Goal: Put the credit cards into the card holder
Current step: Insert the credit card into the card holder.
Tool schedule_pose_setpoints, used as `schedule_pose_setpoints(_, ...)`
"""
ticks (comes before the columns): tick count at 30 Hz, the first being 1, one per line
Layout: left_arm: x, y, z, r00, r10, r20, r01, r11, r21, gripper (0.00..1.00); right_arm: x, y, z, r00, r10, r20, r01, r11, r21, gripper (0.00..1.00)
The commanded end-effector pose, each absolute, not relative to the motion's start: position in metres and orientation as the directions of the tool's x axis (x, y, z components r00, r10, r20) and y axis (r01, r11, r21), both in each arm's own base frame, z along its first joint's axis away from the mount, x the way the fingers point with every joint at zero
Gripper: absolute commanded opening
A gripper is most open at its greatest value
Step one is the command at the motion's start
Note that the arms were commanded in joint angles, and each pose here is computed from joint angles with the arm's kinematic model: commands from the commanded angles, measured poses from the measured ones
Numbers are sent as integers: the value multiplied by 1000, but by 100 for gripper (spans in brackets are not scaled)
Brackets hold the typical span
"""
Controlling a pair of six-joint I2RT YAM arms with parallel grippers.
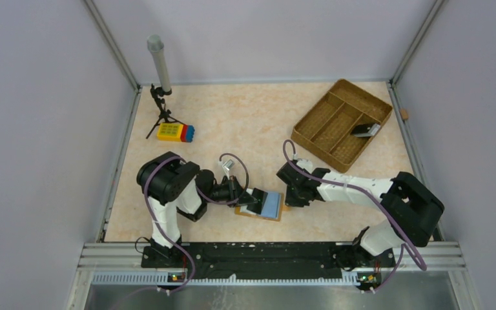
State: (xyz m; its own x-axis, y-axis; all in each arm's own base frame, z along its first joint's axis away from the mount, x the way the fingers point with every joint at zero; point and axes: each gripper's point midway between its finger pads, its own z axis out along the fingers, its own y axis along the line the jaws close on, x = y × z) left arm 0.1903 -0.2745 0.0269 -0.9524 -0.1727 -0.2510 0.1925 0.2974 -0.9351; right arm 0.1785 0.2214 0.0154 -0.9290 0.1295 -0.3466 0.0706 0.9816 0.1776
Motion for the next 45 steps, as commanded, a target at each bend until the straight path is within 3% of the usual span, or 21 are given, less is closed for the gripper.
schedule_pose_setpoints(1, 199, -274, 22, -930, -180, -321, 245, 350, -904, 0, 161, 196, -5, -945, 91, -315, 73, 995, 68, 0)
schedule_pose_setpoints(45, 201, -266, 9, -915, -150, -375, 271, 462, -845, 0, 159, 196, -4, -944, 84, -318, 68, 996, 60, 0)
